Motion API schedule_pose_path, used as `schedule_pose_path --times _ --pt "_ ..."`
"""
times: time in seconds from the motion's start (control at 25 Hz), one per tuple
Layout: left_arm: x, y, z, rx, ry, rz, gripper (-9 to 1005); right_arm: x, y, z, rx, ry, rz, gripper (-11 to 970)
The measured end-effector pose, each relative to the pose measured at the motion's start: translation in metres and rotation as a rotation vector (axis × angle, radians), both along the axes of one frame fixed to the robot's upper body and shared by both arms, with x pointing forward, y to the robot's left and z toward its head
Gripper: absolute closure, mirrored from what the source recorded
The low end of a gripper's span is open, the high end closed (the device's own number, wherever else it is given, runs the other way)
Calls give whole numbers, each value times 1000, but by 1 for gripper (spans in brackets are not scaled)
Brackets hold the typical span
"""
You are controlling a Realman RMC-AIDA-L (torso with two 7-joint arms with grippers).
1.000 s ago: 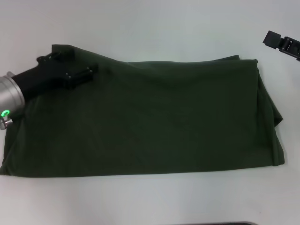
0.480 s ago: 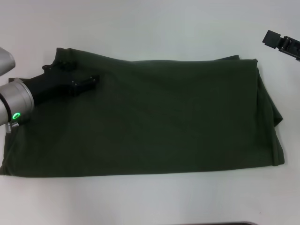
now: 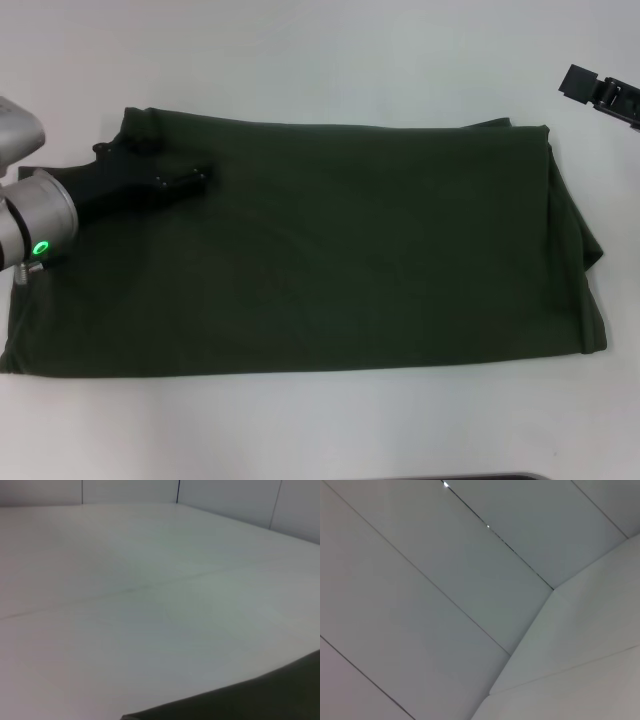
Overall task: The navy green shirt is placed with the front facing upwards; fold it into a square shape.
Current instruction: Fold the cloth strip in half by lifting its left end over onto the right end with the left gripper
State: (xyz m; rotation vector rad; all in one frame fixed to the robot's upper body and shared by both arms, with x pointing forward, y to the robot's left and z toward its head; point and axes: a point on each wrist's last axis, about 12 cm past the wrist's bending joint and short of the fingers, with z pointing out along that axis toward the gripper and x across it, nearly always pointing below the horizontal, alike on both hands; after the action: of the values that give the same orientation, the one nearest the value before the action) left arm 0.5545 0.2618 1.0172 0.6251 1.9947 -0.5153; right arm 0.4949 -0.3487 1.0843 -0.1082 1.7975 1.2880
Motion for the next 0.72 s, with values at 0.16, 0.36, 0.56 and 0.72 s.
schedule_pose_path --times 0.16,0.36,0.56,0.72 --pt "1 -2 -2 10 8 -2 182 0 0 0 0 0 1 50" --pt "1 -4 0 -2 2 -10 183 0 0 0 -1 -1 1 50" --pt "-3 -4 13 -83 -39 -72 182 0 0 0 0 -4 -2 51" --pt "-9 -2 27 -174 -94 -119 182 0 0 1 0 -7 0 51"
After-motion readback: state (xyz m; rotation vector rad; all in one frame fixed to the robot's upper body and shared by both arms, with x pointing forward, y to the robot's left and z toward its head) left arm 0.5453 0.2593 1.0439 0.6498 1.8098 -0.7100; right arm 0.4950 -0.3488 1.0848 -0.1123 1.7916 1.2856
